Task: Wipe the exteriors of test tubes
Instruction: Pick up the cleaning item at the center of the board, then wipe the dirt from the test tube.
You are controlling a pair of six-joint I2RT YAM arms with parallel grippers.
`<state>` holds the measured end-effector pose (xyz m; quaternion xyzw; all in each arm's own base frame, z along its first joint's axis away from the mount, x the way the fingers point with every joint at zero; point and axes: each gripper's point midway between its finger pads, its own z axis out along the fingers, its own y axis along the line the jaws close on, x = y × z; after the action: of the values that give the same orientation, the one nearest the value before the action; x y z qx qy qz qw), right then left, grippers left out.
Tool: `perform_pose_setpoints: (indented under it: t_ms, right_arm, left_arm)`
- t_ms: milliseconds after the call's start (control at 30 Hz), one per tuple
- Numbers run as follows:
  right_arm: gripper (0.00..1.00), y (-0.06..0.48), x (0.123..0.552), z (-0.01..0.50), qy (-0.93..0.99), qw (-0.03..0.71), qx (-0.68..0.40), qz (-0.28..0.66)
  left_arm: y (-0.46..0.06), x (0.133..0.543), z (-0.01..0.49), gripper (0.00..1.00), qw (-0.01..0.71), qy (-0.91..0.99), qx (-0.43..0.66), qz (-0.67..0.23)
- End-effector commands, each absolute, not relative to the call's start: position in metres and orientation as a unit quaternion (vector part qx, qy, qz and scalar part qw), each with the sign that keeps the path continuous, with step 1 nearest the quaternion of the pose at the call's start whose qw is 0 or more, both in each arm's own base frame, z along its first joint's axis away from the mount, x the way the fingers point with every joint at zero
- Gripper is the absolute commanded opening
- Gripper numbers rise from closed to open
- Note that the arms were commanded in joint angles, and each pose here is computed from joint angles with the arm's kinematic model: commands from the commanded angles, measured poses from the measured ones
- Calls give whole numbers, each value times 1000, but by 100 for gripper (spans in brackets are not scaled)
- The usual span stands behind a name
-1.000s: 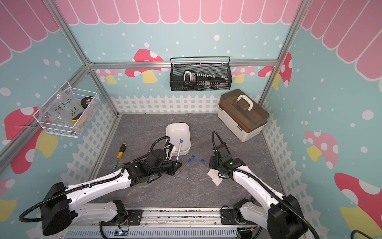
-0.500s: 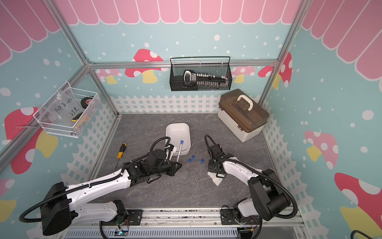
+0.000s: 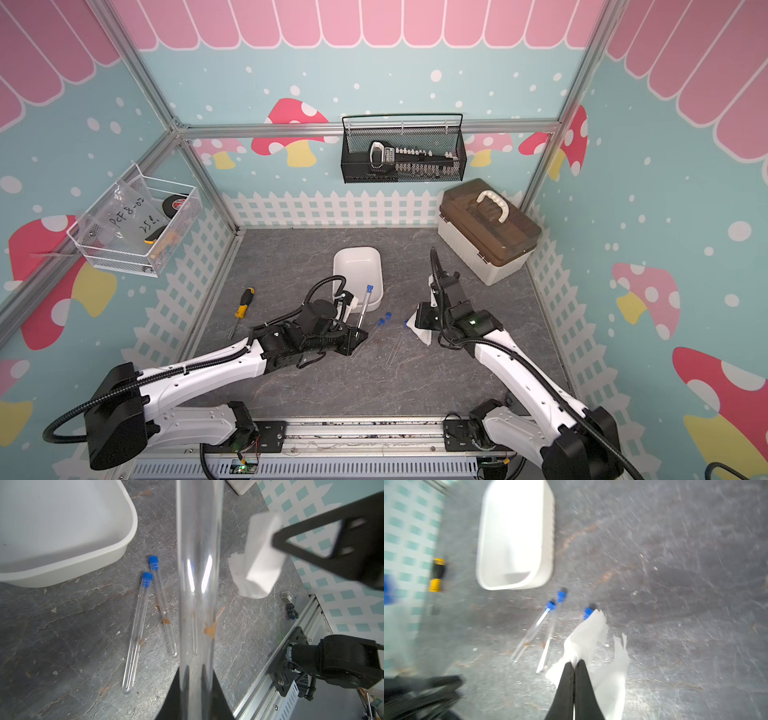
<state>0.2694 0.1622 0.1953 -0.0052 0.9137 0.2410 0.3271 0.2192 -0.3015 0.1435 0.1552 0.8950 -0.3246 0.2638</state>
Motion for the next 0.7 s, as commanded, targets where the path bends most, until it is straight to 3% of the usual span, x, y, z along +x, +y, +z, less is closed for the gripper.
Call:
perform_pose_setpoints:
  t_ms: [0, 233, 667]
  right_arm:
    - [0, 181, 253, 244, 884, 343, -56, 314]
    - [0, 206, 259, 300, 840, 372, -84, 386]
    - [0, 239, 277, 273, 846, 356, -82, 389]
  left_arm:
    - [-317, 223, 156, 9, 263, 883, 173, -348]
    - [-334, 227, 159, 9, 259, 878, 189, -356]
    - [-357, 223, 176, 9, 261, 859, 202, -391]
